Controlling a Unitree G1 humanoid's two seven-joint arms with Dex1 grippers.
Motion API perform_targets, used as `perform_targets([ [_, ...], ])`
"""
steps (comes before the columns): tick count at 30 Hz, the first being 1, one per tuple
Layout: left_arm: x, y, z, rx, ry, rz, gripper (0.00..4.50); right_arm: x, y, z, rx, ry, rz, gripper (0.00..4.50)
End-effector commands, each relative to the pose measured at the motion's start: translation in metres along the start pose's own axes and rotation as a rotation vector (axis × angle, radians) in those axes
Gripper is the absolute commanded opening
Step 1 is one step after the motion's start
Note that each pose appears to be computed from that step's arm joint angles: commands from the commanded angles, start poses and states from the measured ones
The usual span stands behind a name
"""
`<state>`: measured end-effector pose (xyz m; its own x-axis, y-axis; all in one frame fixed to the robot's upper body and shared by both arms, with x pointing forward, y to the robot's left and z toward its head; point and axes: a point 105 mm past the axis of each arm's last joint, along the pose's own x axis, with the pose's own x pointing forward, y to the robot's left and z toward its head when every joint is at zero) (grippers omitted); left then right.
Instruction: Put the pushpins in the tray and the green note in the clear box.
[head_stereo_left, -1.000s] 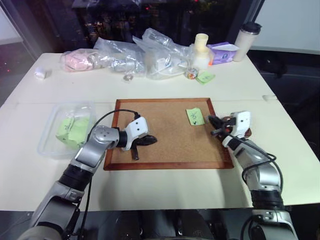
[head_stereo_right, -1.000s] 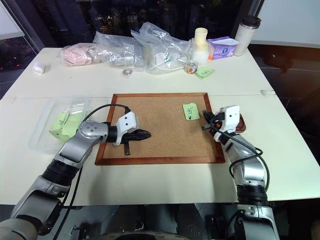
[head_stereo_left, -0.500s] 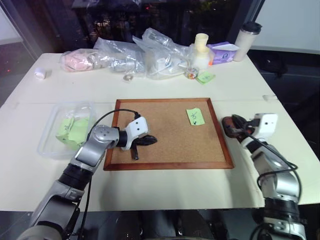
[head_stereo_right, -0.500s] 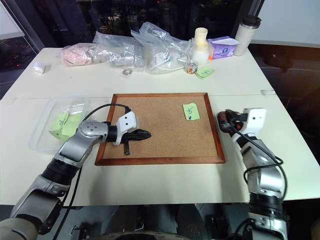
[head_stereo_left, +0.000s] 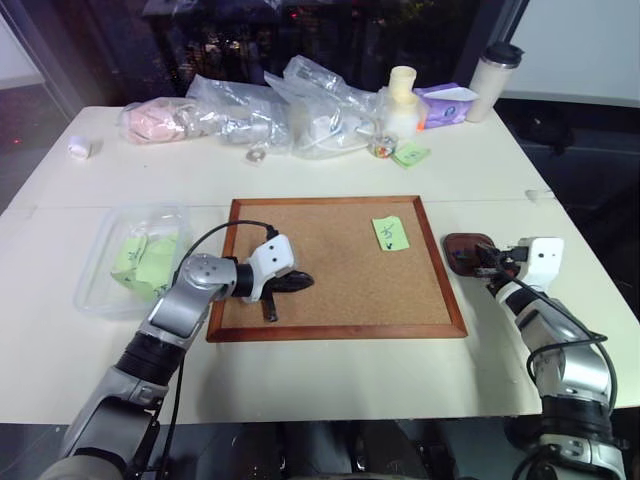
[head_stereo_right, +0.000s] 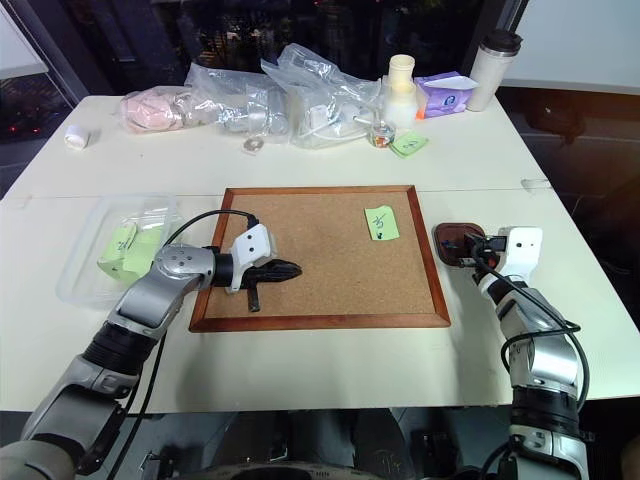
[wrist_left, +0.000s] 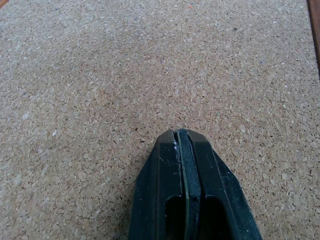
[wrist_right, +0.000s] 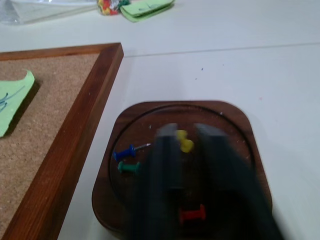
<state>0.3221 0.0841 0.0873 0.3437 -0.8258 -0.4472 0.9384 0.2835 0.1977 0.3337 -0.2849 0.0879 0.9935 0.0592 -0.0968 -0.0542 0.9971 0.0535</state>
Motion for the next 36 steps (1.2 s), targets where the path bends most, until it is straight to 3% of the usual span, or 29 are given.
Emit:
perform_targets([
  [1, -0.003, -0.010, -0.031, -0.075, 0.093, -0.010, 0.00, -0.003, -0.003, 0.012, -0.007, -0.051, -0.004, 2.24],
  [5, -0.001, -0.006, -0.028, -0.076, 0.091, -0.004, 0.00, 0.001, -0.001, 0.018, 0.003, -0.059, 0.016, 4.31],
  [6, 0.000, -0.004, -0.027, -0.076, 0.089, -0.001, 0.00, 0.003, 0.000, 0.019, -0.001, -0.059, 0.029, 4.41],
  [12, 0.001, 0.002, -0.025, -0.076, 0.086, 0.011, 0.00, 0.009, -0.003, 0.023, 0.016, -0.060, 0.026, 4.41],
  [19, -0.001, -0.002, -0.028, -0.088, 0.089, 0.013, 0.00, 0.010, -0.010, 0.039, 0.260, -0.131, 0.010, 4.41],
  [21, -0.002, -0.002, -0.029, -0.092, 0.091, 0.014, 0.00, 0.010, -0.009, 0.045, 0.249, -0.145, 0.022, 4.41],
  [25, -0.003, -0.003, -0.029, -0.093, 0.093, 0.015, 0.00, 0.007, 0.014, 0.049, 0.073, -0.132, 0.122, 4.41],
  [29, -0.003, -0.001, -0.028, -0.108, 0.070, 0.027, 0.00, 0.005, 0.059, 0.049, -0.036, -0.108, 0.272, 4.41],
  [36, -0.002, 0.000, -0.030, -0.101, 0.084, 0.031, 0.00, 0.008, 0.113, 0.017, -0.090, -0.029, 0.417, 4.41],
])
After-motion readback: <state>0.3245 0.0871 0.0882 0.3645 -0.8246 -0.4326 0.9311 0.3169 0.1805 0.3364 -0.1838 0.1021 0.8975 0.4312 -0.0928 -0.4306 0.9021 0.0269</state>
